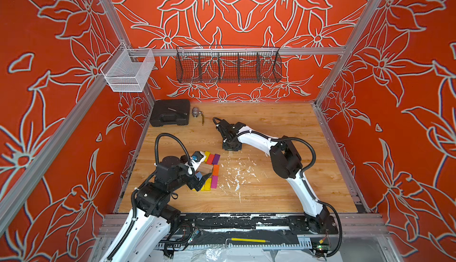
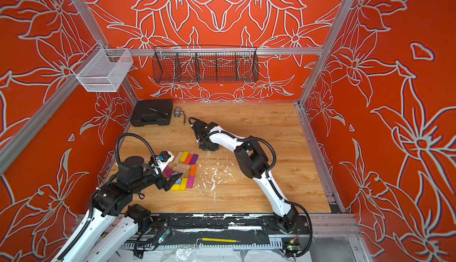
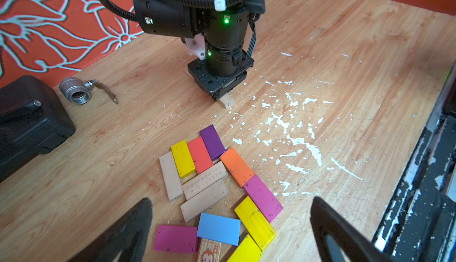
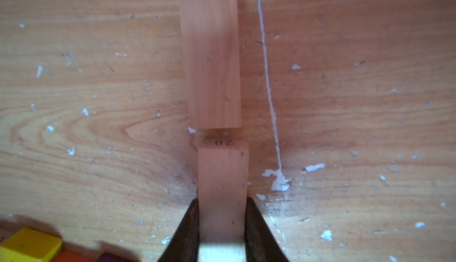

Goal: Assemble the letter k with building blocks
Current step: Assemble the building block at the center of the board.

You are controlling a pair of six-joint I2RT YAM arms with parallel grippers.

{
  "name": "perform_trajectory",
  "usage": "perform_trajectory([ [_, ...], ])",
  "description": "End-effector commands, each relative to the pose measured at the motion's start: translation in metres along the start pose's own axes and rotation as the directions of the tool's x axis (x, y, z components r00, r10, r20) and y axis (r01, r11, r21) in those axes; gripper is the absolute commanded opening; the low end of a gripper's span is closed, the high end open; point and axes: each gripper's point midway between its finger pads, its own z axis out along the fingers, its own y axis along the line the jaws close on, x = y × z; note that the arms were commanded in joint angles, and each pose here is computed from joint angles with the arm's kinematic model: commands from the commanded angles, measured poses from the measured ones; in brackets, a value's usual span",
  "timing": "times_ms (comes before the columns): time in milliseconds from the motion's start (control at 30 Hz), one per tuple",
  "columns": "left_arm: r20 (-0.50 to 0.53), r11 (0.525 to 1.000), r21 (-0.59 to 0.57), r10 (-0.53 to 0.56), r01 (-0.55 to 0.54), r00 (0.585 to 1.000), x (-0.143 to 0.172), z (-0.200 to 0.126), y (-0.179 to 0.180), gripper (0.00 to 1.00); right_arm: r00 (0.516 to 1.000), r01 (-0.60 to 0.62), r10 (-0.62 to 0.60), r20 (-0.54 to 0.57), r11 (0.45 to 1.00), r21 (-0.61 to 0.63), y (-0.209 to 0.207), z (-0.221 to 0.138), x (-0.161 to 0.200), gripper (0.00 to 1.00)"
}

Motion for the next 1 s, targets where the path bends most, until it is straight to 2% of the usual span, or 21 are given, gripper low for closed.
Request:
perform_trajectory([
  [0,0.025,1.0,0.016,0.022,-0.023,0.999,-0.0032,0.001,-0.0028,0.97,1.0,-0.023,0.023,0.006,1.0,0.002,-0.0009,-0.0035,-0.0059,0.29],
  [633,0.018,1.0,-0.01,0.022,-0.022,1.0,-0.0019,0.0022,0.002,0.97,1.0,-0.001,0.001,-0.012,1.0,-0.024,0.0058,0.0043,-0.0063,0.28],
  [967,0.012,1.0,-0.014,0.02,-0.02,1.0,-0.0007,0.003,0.003,0.97,1.0,0.002,-0.002,-0.01,1.0,0.008,0.0,0.0041,-0.0062,0.35],
])
